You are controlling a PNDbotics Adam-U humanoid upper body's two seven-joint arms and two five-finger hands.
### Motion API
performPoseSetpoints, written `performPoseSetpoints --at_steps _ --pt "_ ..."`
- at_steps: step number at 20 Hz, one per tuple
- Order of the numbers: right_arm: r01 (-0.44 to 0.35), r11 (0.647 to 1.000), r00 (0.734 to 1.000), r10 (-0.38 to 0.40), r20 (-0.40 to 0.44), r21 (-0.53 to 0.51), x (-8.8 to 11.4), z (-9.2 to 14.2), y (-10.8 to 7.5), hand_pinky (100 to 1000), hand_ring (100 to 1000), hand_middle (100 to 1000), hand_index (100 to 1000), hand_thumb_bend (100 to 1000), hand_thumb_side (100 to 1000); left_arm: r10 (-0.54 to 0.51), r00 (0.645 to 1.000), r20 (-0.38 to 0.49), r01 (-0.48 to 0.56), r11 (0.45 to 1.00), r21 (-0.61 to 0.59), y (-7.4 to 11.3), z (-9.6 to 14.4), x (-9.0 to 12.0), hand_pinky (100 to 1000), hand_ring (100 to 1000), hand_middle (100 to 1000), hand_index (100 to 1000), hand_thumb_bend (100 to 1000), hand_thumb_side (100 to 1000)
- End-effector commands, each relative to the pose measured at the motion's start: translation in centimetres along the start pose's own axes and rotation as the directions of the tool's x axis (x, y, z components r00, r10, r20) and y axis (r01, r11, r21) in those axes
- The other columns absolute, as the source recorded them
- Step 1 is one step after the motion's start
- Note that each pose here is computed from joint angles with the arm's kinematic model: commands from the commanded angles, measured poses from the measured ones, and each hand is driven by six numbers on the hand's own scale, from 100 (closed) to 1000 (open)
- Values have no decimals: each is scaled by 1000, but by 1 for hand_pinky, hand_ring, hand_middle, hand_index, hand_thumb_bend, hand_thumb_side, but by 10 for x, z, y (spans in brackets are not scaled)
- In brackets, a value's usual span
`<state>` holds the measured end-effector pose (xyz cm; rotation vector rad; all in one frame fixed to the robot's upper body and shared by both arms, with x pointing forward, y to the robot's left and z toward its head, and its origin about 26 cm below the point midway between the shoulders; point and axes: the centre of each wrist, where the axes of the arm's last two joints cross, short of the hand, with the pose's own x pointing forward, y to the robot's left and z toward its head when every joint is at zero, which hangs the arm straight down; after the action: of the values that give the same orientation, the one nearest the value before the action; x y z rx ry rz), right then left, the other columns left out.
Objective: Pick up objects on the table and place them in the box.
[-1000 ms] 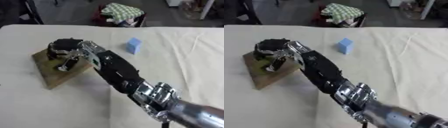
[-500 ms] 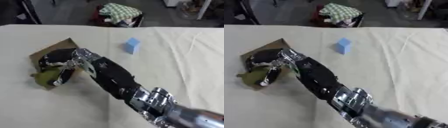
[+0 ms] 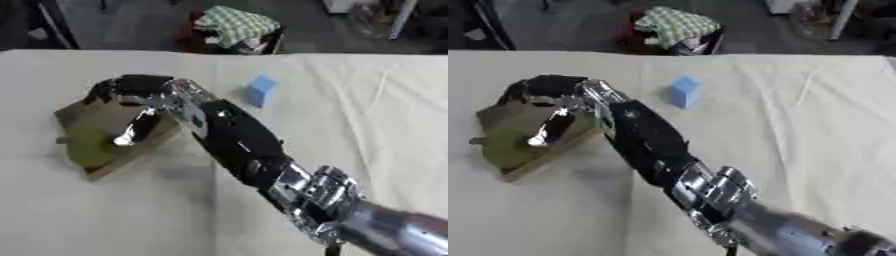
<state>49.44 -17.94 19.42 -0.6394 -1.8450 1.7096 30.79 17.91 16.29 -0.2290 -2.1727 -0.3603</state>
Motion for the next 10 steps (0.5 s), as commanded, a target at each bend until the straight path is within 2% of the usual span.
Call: performPoseSetpoints --at_steps 1,5,10 --pt "-25 999 997 22 -79 -46 -22 22 -36 763 796 848 925 314 448 -29 1000 11 29 1000 2 7 0 4 572 621 601 647 100 728" --pt "-17 1000 979 18 -203 4 -50 54 -41 780 816 872 941 328 457 -47 999 -6 47 999 10 10 2 2 571 622 601 648 100 732" --pt "-33 997 935 58 -351 77 -79 96 -39 826 884 925 968 350 481 -73 996 -45 74 997 26 15 7 -6 570 623 602 648 100 739"
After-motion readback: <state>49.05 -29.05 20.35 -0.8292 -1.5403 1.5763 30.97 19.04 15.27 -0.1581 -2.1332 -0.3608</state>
